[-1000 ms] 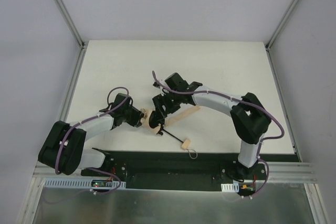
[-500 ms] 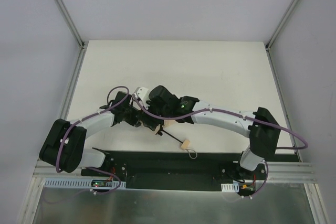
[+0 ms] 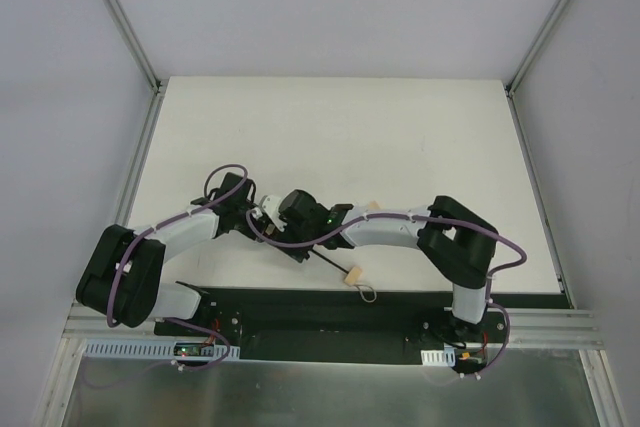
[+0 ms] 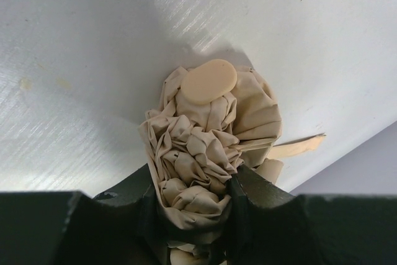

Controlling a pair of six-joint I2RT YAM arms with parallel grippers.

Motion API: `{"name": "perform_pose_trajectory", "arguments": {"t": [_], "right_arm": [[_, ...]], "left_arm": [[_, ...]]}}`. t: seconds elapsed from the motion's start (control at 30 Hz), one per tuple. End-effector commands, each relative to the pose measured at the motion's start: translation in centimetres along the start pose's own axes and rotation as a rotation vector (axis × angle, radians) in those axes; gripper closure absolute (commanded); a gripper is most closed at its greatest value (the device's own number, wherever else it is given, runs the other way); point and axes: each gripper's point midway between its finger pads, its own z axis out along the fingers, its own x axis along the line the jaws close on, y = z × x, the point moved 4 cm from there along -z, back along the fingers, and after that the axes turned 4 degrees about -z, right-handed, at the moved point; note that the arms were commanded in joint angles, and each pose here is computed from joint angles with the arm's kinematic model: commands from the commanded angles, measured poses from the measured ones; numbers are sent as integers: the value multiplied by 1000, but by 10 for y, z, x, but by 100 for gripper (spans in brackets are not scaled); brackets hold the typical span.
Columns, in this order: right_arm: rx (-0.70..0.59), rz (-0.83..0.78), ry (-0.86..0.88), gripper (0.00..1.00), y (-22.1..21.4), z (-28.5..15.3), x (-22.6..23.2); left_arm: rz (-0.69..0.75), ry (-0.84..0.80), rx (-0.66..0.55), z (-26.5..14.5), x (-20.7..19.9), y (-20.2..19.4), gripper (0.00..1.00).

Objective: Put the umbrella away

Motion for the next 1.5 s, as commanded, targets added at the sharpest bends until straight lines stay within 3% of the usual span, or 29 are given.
{"name": "perform_pose_trajectory", "arguments": {"t": [0.0, 0.1, 0.17, 0.27, 0.33, 0.37, 0.47, 0.53, 0.73, 0.83, 0.9, 0.97, 1.1, 1.17, 1.23, 1.37, 1.47], "right_arm": [[123, 102, -11, 36, -41, 18, -2], [144, 171, 26, 53, -44, 32, -2], [164, 233, 46, 75, -54, 40, -6], [162, 292, 124, 99, -64, 40, -8], [123, 340, 231, 100, -63, 38, -8], [106, 371, 313, 100, -61, 36, -5], [60, 460, 490, 100, -53, 31, -8], [32, 514, 594, 100, -44, 26, -8], [-50, 666, 835, 100, -21, 21, -12], [-57, 717, 900, 100, -15, 22, -17], [-45, 752, 928, 100, -13, 24, -19], [-35, 786, 949, 100, -10, 27, -21], [-28, 820, 951, 100, -3, 29, -26], [-33, 824, 920, 98, 1, 26, -30], [-34, 818, 839, 84, 7, 20, -40], [-22, 730, 587, 40, 18, -8, -59], [-53, 581, 396, 26, 25, -36, -68]], "left_arm": [[-22, 143, -5, 1, 27, -1, 100], [-31, 145, -7, 1, 28, -1, 100], [-36, 140, -15, 0, 27, 0, 100], [-5, 122, -29, -2, 25, 3, 100], [27, 100, -45, -5, 23, 7, 73], [42, 89, -52, -7, 22, 9, 49], [81, 41, -80, -15, 17, 13, 9], [84, 22, -69, -17, 15, 11, 2], [73, 52, -23, -6, 17, 7, 1], [88, 80, -10, 3, 18, 4, 5], [97, 100, -4, 8, 21, 1, 14], [103, 106, -4, 12, 24, -2, 33], [106, 119, -13, 17, 34, -2, 80], [120, 129, -14, 17, 37, -1, 94], [115, 141, 5, 17, 40, -4, 100], [59, 163, 40, 12, 38, -10, 100], [21, 216, 25, 3, 34, -9, 100]]}}
